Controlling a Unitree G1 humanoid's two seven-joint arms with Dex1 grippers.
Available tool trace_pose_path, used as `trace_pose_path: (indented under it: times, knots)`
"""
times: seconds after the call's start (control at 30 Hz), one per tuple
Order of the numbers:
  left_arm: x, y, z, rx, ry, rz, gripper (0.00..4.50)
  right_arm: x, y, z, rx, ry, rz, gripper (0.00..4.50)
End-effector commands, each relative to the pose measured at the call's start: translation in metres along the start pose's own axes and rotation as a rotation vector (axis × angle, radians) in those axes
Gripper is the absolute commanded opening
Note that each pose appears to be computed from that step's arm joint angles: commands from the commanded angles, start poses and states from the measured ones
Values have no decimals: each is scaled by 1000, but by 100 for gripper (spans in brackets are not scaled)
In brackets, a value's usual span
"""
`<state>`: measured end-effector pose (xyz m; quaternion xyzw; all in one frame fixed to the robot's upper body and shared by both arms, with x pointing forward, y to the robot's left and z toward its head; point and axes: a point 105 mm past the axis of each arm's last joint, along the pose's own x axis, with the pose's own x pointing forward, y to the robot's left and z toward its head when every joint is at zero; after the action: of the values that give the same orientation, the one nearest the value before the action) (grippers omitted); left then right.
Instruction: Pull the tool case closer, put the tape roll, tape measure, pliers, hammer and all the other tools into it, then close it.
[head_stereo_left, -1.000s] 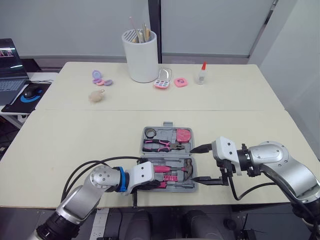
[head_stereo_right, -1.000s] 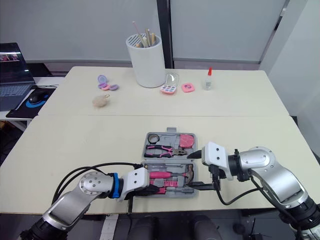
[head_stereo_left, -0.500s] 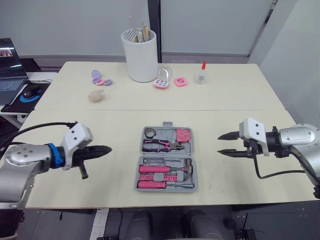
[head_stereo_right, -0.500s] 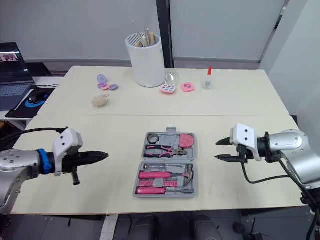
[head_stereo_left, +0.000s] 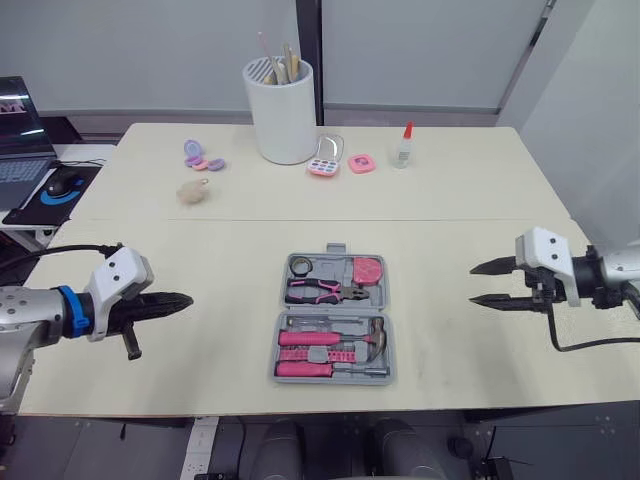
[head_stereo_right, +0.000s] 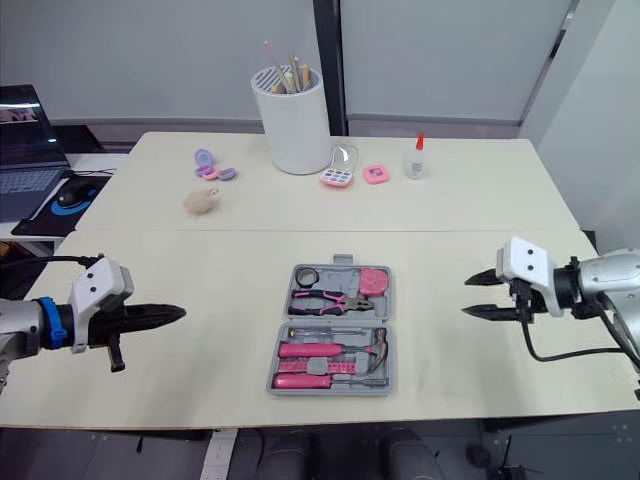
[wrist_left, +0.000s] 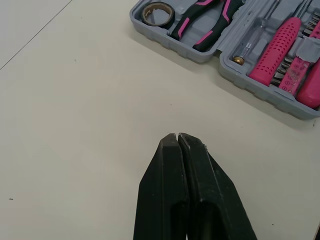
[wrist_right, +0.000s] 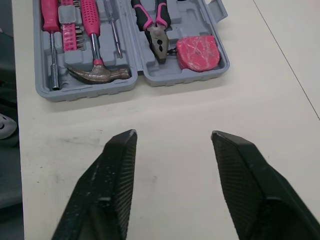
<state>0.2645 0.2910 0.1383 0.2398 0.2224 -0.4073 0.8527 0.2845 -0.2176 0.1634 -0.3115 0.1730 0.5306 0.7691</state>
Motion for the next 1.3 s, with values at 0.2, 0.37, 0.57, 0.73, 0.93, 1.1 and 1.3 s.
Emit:
trace_pose_path:
  times: [0.2,0.37,0.57,0.73,0.93,1.1,1.3]
  knots:
    - [-7,7,13,67,0,15,0,-6,-2,7,-42,-17,-14,42]
    - [-2,2,11,61,1,1,0,0,1,4,-41,-20,-10,3]
    - [20,-5,3,67,18,-17,0,28,5,-3,-53,-27,-10,3]
    - [51,-14,-7,84,48,-47,0,64,11,-19,-114,49,16,3]
    - [86,-22,-12,91,61,-69,0,104,9,-29,-165,116,27,3]
    - [114,-29,-10,97,48,-95,0,132,13,-28,-165,123,66,3]
    - [140,-36,-5,134,56,-128,0,156,17,-19,-183,107,105,3]
